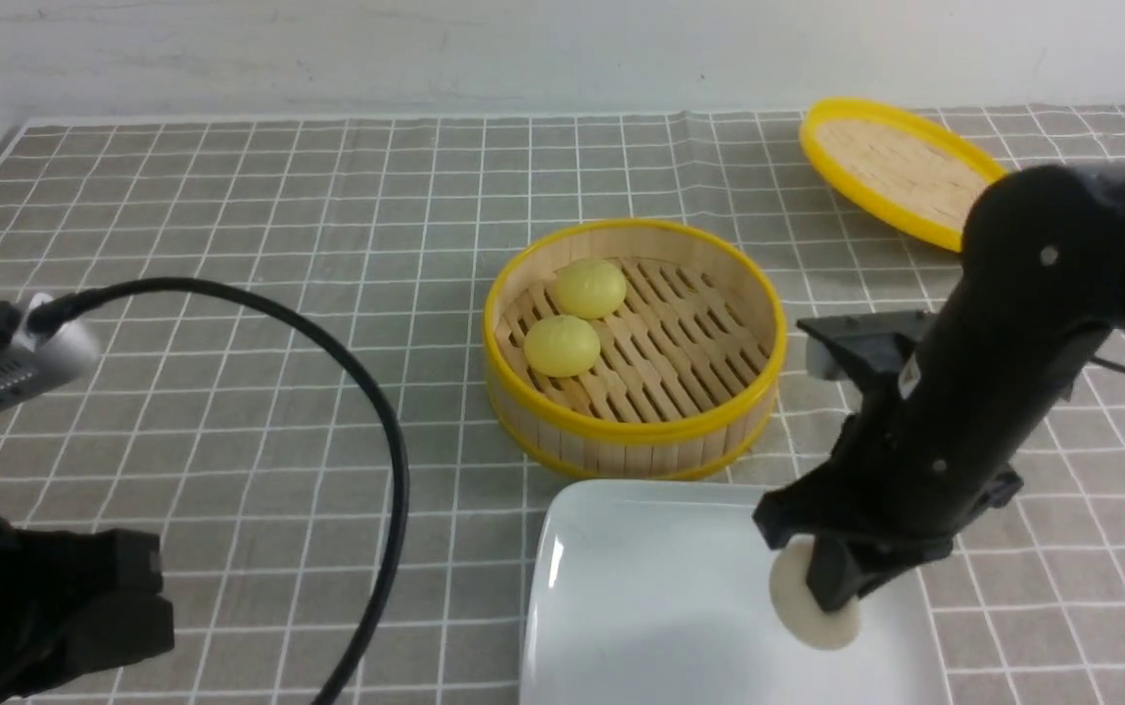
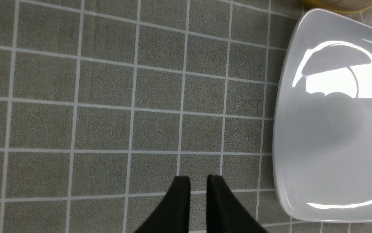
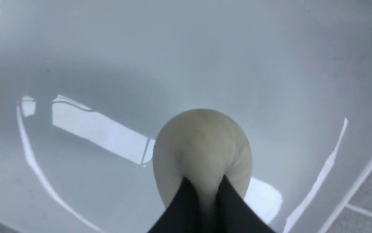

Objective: Put the steamed buns into the plate on the grey tablecloth.
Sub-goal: 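Move the steamed bun from the bamboo steamer onto the white plate with the right gripper, then reach into the bamboo steamer and grasp a bun with the left gripper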

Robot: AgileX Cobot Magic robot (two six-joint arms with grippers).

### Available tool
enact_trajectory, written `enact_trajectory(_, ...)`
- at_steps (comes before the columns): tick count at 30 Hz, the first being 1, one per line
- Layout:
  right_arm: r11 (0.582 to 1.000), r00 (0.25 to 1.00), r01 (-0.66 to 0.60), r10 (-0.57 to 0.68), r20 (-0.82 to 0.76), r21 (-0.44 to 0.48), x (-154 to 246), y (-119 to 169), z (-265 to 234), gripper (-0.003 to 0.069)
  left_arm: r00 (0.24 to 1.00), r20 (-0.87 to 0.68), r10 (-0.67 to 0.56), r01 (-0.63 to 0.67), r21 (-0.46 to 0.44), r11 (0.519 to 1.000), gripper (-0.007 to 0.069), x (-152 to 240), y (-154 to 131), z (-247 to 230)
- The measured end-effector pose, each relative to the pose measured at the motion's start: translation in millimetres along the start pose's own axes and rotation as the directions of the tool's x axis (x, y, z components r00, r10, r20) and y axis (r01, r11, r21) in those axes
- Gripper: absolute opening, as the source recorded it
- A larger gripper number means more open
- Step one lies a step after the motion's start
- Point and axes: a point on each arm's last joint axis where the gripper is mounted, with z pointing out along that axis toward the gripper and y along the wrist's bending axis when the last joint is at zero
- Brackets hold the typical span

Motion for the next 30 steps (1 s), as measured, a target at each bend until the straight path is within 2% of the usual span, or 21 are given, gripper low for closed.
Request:
enact_trajectory(1, 1.0, 1.0, -0.001, 0.001, 0.004, 0.001, -1, 0, 1, 0.0085, 1.0, -0.001, 0.0, 0.0, 0.0, 1.0, 0.0116, 0, 0, 0)
enact_trajectory(7, 1.0, 1.0, -0.003, 0.003, -0.027, 0.023, -5, -6, 20, 0.0366, 0.998, -0.065, 0.001, 0.0, 0.005, 1.0, 0.0209, -30, -9, -1)
enact_trajectory(10, 0.999, 0.999, 0.027, -0.026, -0.033, 0.036, -6, -4, 11, 0.0462, 0.997, -0.08, 0.005, -0.005, 0.01, 1.0, 0.0249, -49, -15, -3)
enact_trajectory(12, 0.996, 0.997, 0.074, -0.073, -0.024, 0.056, -8, -1, -7, 0.0489, 0.995, -0.09, 0.033, -0.032, 0.015, 0.999, 0.0273, -68, -19, -2)
enact_trajectory(14, 0.991, 0.994, 0.109, -0.109, -0.003, 0.074, -8, 3, -29, 0.0473, 0.993, -0.093, 0.072, -0.07, 0.021, 0.997, 0.0282, -83, -23, -2)
enact_trajectory(17, 0.985, 0.989, 0.139, -0.143, 0.03, 0.099, -4, 6, -55, 0.041, 0.99, -0.113, 0.085, -0.082, 0.027, 0.996, 0.0286, -98, -25, 1)
enact_trajectory(18, 0.981, 0.986, 0.157, -0.163, 0.047, 0.114, 3, 8, -73, 0.033, 0.99, -0.117, 0.084, -0.08, 0.038, 0.996, 0.0286, -107, -28, 3)
enact_trajectory(19, 0.98, 0.984, 0.161, -0.169, 0.06, 0.118, 7, 9, -80, 0.0307, 0.99, -0.113, 0.085, -0.08, 0.043, 0.996, 0.0286, -111, -29, 2)
enact_trajectory(22, 0.974, 0.97, 0.174, -0.195, 0.142, 0.148, 35, 12, -119, 0.0062, 0.992, -0.108, 0.065, -0.056, 0.083, 0.995, 0.0304, -133, -34, 14)
enact_trajectory(23, 0.975, 0.967, 0.167, -0.192, 0.167, 0.149, 45, 12, -128, 0.0018, 0.992, -0.106, 0.064, -0.054, 0.094, 0.994, 0.0312, -137, -37, 18)
enact_trajectory(26, 0.976, 0.961, 0.154, -0.184, 0.205, 0.154, 67, 10, -140, -0.0013, 0.991, -0.106, 0.086, -0.074, 0.107, 0.992, 0.0322, -144, -45, 29)
enact_trajectory(27, 0.977, 0.957, 0.146, -0.179, 0.229, 0.153, 88, 8, -146, -0.0015, 0.985, -0.119, 0.129, -0.114, 0.126, 0.985, 0.0325, -148, -59, 40)
enact_trajectory(30, 0.979, 0.952, 0.132, -0.169, 0.254, 0.155, 117, 4, -150, -0.0015, 0.967, -0.137, 0.217, -0.196, 0.152, 0.969, 0.0328, -153, -87, 61)
